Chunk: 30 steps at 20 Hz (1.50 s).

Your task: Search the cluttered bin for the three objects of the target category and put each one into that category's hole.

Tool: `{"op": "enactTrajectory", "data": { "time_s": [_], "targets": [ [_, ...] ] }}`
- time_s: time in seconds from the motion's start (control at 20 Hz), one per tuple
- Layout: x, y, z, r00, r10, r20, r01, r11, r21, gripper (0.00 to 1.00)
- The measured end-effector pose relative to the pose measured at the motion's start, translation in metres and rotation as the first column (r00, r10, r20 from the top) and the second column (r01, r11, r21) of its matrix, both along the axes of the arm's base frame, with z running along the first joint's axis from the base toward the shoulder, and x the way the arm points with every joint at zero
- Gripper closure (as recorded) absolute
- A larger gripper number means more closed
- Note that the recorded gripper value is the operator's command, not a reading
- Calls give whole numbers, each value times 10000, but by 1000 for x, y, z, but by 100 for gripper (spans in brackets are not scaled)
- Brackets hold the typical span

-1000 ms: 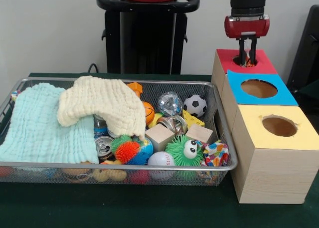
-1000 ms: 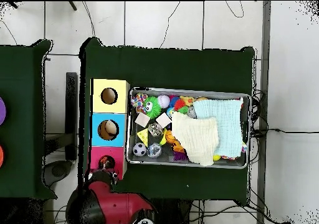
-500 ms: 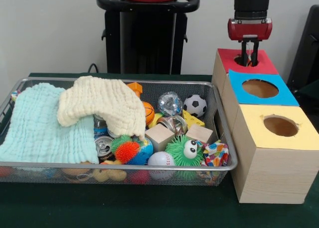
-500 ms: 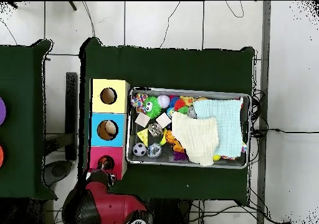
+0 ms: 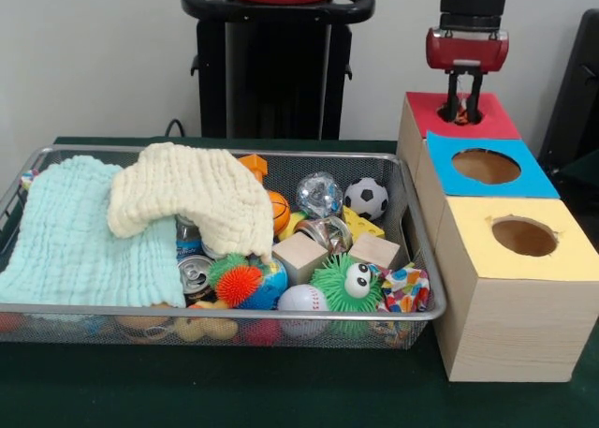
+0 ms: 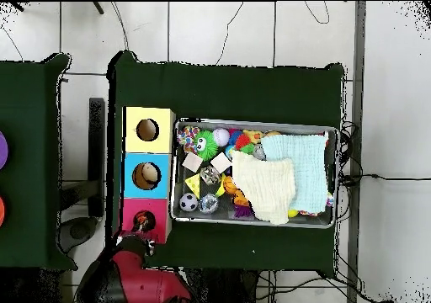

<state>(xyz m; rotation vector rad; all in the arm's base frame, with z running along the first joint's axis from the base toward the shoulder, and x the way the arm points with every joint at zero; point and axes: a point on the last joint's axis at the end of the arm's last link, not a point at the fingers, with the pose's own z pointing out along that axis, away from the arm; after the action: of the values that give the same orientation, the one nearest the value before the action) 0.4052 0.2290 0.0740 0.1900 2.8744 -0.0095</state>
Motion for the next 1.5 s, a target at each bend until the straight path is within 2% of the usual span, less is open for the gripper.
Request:
{"op": "enactTrajectory", "data": {
  "time_s": [0.6, 1.0, 1.15, 1.5],
  "targets": [
    [-1, 1, 6, 9992, 203, 351, -186, 9986, -496, 0],
    [-3, 3, 12, 9987, 356, 364, -329, 9967, -736, 0],
    [-6, 0, 15, 9993, 336, 192, -319, 9961, -826, 0],
    [-19, -8, 21, 9969, 105, -774, -177, 9955, -930, 0]
  ]
}}
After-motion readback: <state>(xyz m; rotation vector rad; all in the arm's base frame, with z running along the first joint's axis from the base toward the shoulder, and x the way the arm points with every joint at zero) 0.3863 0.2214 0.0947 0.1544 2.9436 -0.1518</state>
